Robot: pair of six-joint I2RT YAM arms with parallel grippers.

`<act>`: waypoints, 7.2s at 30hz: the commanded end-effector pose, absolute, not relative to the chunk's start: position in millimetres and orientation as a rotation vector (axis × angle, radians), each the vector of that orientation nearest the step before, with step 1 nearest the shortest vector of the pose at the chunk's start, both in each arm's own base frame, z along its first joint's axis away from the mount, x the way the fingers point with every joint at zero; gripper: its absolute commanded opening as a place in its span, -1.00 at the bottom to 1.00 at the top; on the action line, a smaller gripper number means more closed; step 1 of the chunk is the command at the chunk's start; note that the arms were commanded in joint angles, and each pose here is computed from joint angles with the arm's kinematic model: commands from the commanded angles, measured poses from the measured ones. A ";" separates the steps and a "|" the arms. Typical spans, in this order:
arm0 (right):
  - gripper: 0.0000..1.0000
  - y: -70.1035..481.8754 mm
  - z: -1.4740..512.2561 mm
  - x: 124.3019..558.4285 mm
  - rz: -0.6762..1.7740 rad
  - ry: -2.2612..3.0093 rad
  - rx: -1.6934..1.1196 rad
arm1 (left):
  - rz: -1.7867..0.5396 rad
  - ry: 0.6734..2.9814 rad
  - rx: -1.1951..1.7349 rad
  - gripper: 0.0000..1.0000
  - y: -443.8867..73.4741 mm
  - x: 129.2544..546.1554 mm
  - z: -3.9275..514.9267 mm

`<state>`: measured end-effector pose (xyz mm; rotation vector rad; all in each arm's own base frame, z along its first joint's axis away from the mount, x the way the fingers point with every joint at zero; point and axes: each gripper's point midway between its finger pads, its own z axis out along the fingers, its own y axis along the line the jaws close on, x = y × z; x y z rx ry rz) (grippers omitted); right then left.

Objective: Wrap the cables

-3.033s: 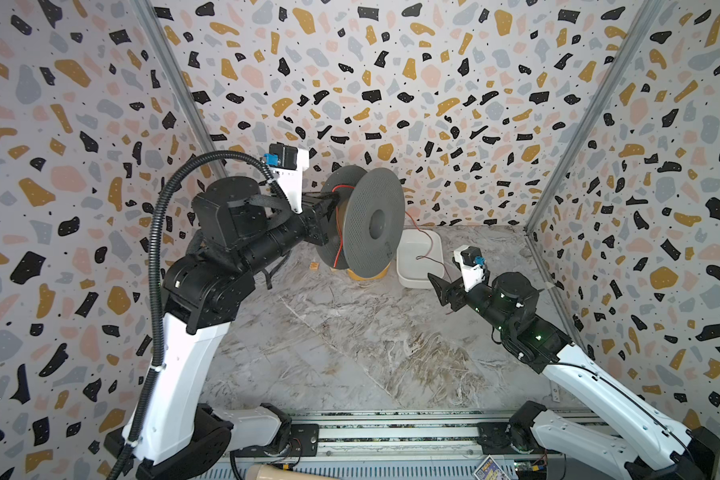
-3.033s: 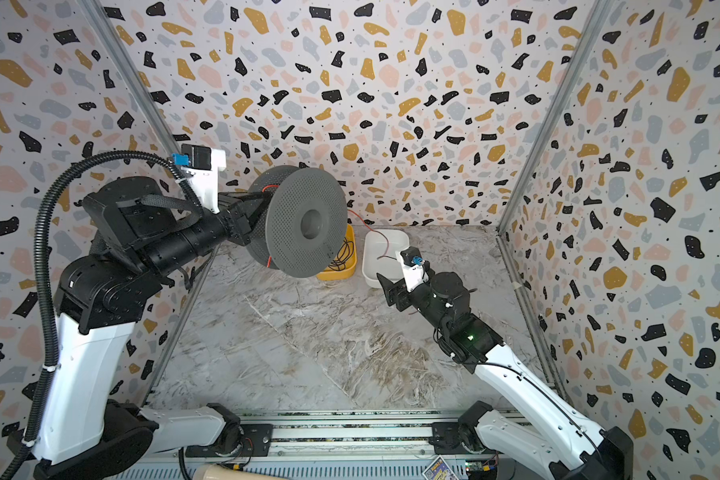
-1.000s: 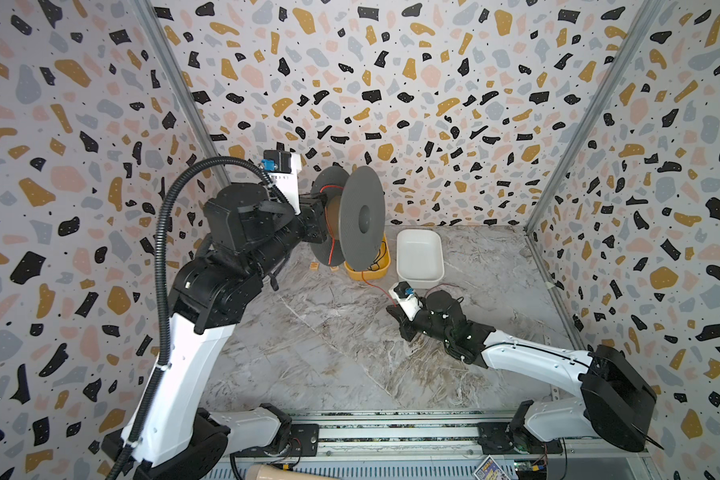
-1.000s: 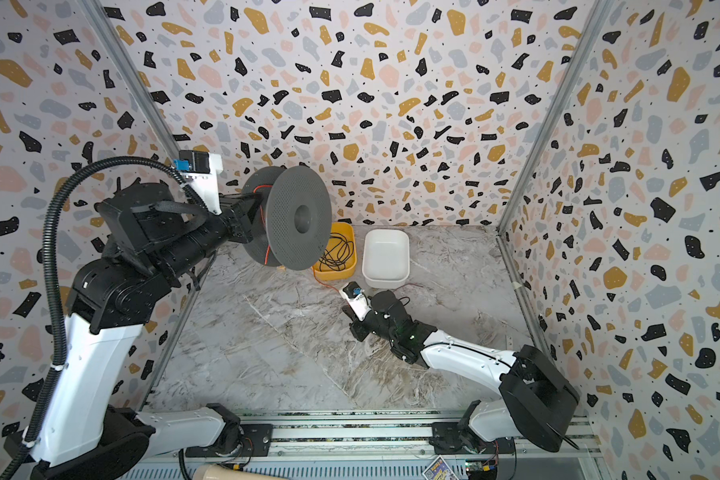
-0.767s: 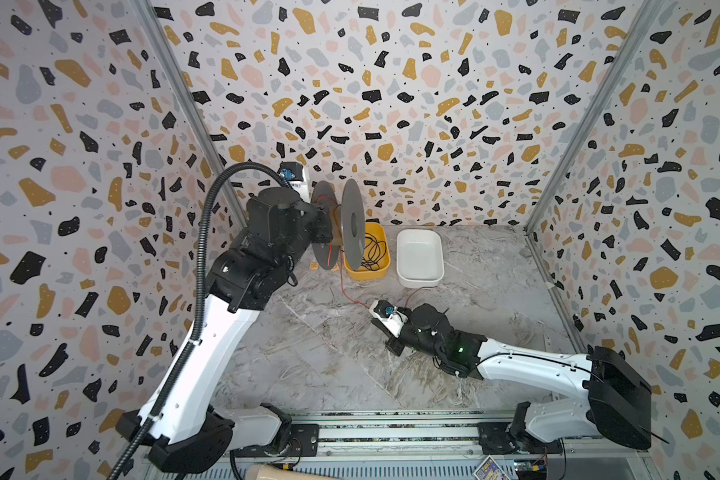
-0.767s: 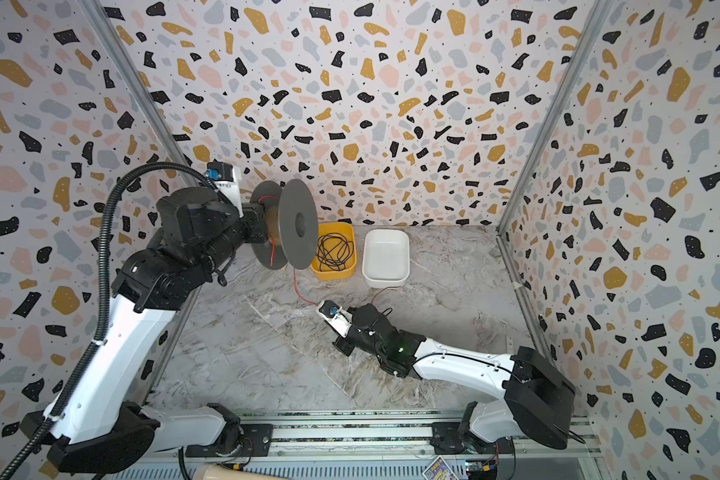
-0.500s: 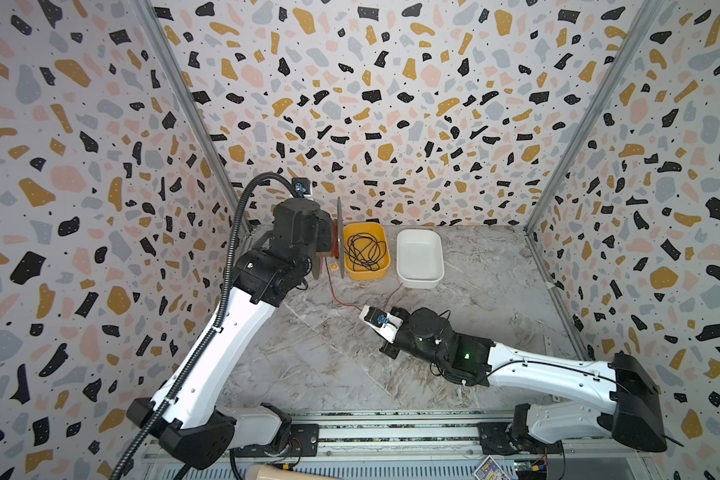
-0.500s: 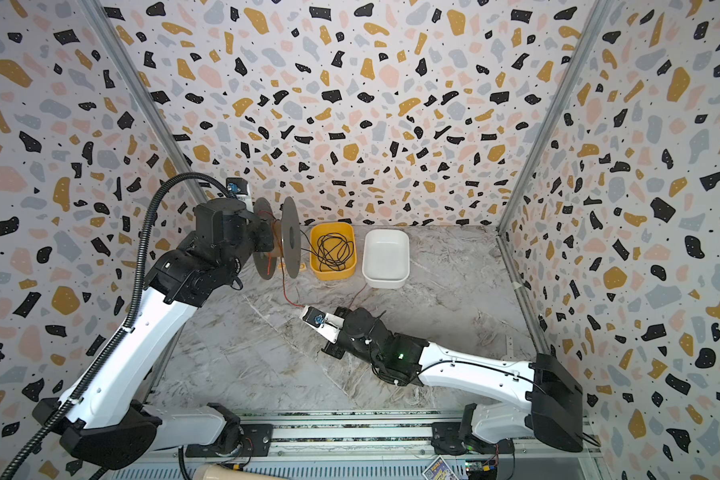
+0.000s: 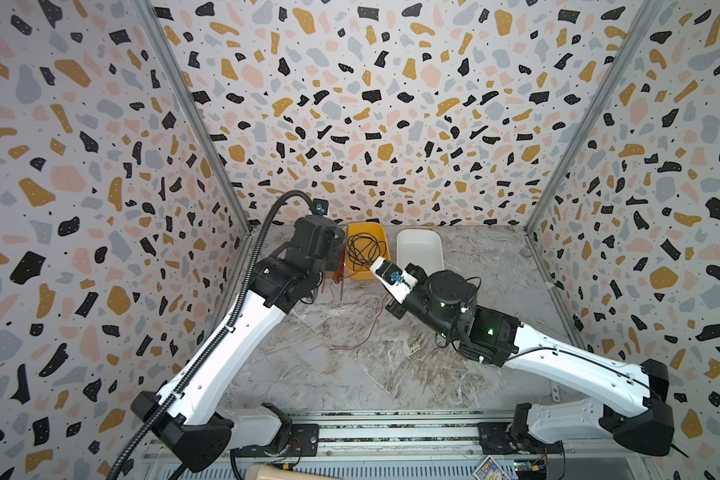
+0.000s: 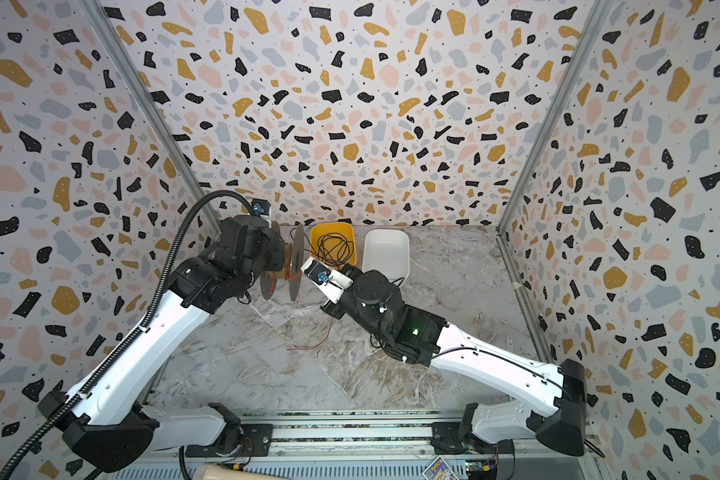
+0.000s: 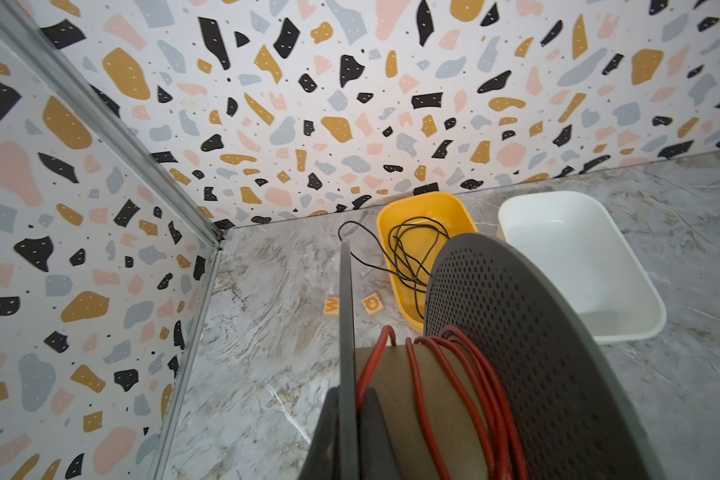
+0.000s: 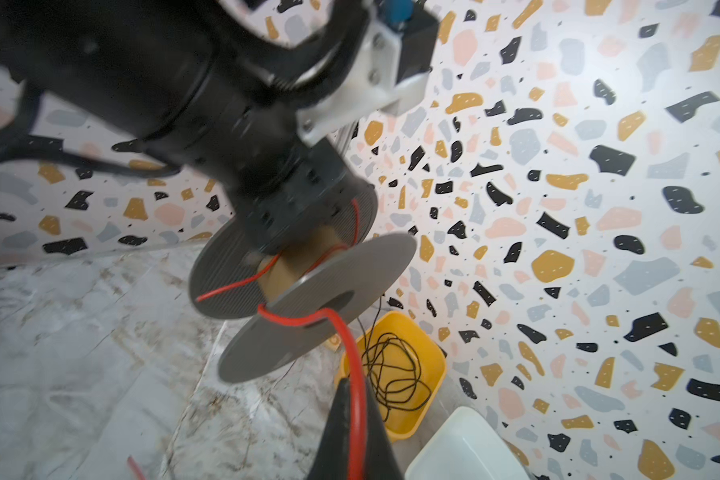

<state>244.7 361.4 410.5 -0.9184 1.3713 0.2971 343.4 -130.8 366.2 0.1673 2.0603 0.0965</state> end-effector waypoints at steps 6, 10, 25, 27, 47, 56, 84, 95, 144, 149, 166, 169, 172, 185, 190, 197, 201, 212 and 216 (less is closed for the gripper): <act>-1.00 342.2 418.2 336.7 0.314 1.596 -0.759 | 0.011 2.058 0.357 -1.00 -169.1 327.7 369.9; -1.00 327.0 387.7 385.1 0.305 1.735 -0.716 | -0.058 2.038 0.418 -1.00 -176.0 317.5 379.9; -0.10 283.3 284.1 404.6 0.457 1.971 -0.687 | -0.320 1.938 0.525 -1.00 -208.0 299.1 439.2; 0.12 275.8 283.9 396.9 0.481 1.969 -0.679 | -0.383 1.906 0.532 -1.00 -213.7 293.9 455.2; 0.85 228.8 299.7 313.9 0.608 1.816 -0.565 | -0.693 1.589 0.477 -1.00 -220.8 256.3 570.2; 0.83 230.7 292.6 290.9 0.666 1.684 -0.598 | -0.748 1.510 0.459 -1.00 -217.0 244.8 590.0; 0.55 304.1 258.2 271.3 0.628 1.493 -0.773 | -0.781 1.415 0.404 -1.00 -193.3 219.4 616.4; -0.81 318.0 268.4 296.0 0.642 1.477 -0.749 | -0.762 1.428 0.370 -1.00 -191.5 226.7 611.4; -1.00 334.0 355.0 305.2 0.178 1.807 -0.894 | -0.017 1.952 0.311 -1.00 -163.5 324.6 382.2; -1.00 321.8 345.2 342.3 0.139 1.853 -0.884 | -0.072 1.985 0.417 -1.00 -177.0 317.1 378.7; 0.21 277.7 278.2 369.7 0.555 1.958 -0.806 | -0.292 1.954 0.572 -1.00 -204.3 291.9 404.1; 0.35 263.3 271.1 349.4 0.645 1.948 -0.770 | -0.338 1.939 0.585 -1.00 -210.0 291.9 409.1; 0.42 252.6 268.3 327.1 0.689 1.931 -0.751 | -0.388 1.928 0.595 -1.00 -216.9 292.7 412.8; 0.60 216.3 252.9 278.3 0.705 1.901 -0.628 | -0.548 1.868 0.591 -1.00 -225.7 293.5 438.8; 0.59 217.5 249.8 281.4 0.724 1.864 -0.591 | -0.605 1.862 0.582 -1.00 -228.0 290.9 441.7; 0.57 230.8 253.8 280.2 0.754 1.745 -0.633 | -0.715 1.822 0.561 -1.00 -228.6 285.6 463.0; 0.53 244.2 248.5 275.9 0.791 1.717 -0.698 | -0.763 1.807 0.579 -1.00 -231.8 280.0 467.9; 0.25 263.2 256.0 281.0 0.869 1.641 -0.755 | -0.841 1.787 0.585 -1.00 -234.3 281.1 470.3; 0.19 268.0 260.0 279.5 0.905 1.604 -0.781 | -0.867 1.789 0.579 -1.00 -233.5 283.2 467.4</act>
